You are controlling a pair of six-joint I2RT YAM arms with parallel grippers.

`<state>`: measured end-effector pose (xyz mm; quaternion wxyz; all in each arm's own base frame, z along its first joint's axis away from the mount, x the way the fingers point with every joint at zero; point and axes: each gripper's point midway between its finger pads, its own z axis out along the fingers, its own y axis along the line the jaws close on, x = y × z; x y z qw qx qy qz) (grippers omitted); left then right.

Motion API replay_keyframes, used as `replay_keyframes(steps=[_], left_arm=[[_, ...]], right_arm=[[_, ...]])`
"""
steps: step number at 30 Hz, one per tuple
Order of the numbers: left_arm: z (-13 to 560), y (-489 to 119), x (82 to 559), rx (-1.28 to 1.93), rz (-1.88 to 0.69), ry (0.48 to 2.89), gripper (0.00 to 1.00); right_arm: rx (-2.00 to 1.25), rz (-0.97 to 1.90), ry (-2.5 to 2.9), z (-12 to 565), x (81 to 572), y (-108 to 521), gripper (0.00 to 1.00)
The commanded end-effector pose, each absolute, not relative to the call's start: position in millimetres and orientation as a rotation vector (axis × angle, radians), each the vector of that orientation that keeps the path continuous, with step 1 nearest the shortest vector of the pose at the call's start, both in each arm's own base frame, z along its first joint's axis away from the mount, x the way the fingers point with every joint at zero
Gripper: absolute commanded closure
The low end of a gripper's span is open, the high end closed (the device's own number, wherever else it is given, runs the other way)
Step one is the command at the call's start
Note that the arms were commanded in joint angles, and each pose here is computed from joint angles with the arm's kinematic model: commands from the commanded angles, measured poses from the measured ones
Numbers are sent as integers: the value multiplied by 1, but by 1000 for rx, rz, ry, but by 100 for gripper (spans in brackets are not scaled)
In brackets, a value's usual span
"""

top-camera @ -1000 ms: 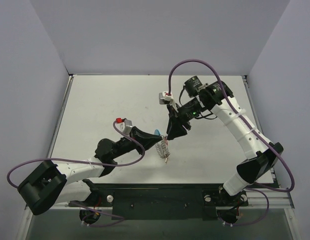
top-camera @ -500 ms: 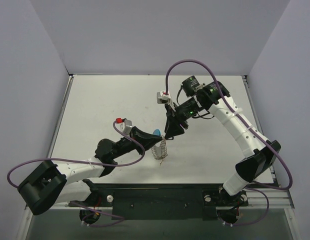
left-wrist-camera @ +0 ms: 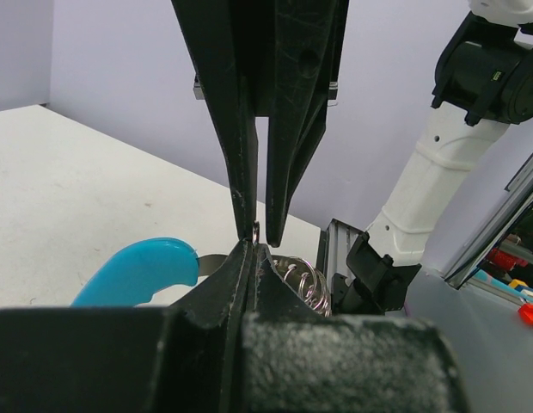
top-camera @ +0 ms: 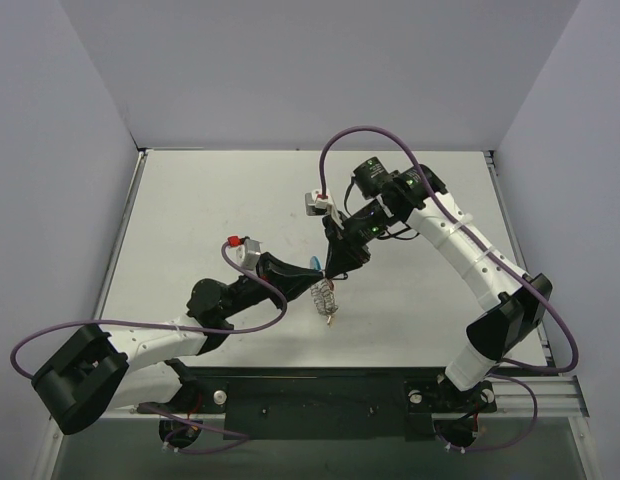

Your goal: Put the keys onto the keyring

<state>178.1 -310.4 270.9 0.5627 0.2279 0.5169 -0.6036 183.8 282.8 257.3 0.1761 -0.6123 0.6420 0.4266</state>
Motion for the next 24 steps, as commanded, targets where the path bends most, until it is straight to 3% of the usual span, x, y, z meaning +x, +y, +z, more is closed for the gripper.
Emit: replay_keyframes(steps=[1, 5, 13, 16, 23, 24], left_arm=[[377, -278, 150, 489, -1436, 725, 100], [377, -279, 150, 490, -1436, 727, 100], [377, -278, 151, 485, -1432, 730, 100], [377, -279, 151, 484, -1433, 733, 100], [366, -280, 161, 468, -1417, 825, 100], [366, -278, 162, 472, -1404, 836, 85]], right_arm=[[-1767, 1251, 1792, 255, 175, 285, 94], [-1788, 1257, 1778, 254, 172, 286, 97], [-1802, 1257, 1765, 253, 169, 286, 89], [-1831, 1252, 1741, 254, 165, 286, 100], [-1883, 1125, 1765, 249, 167, 274, 100], [-1887, 1118, 1774, 248, 166, 273, 100]])
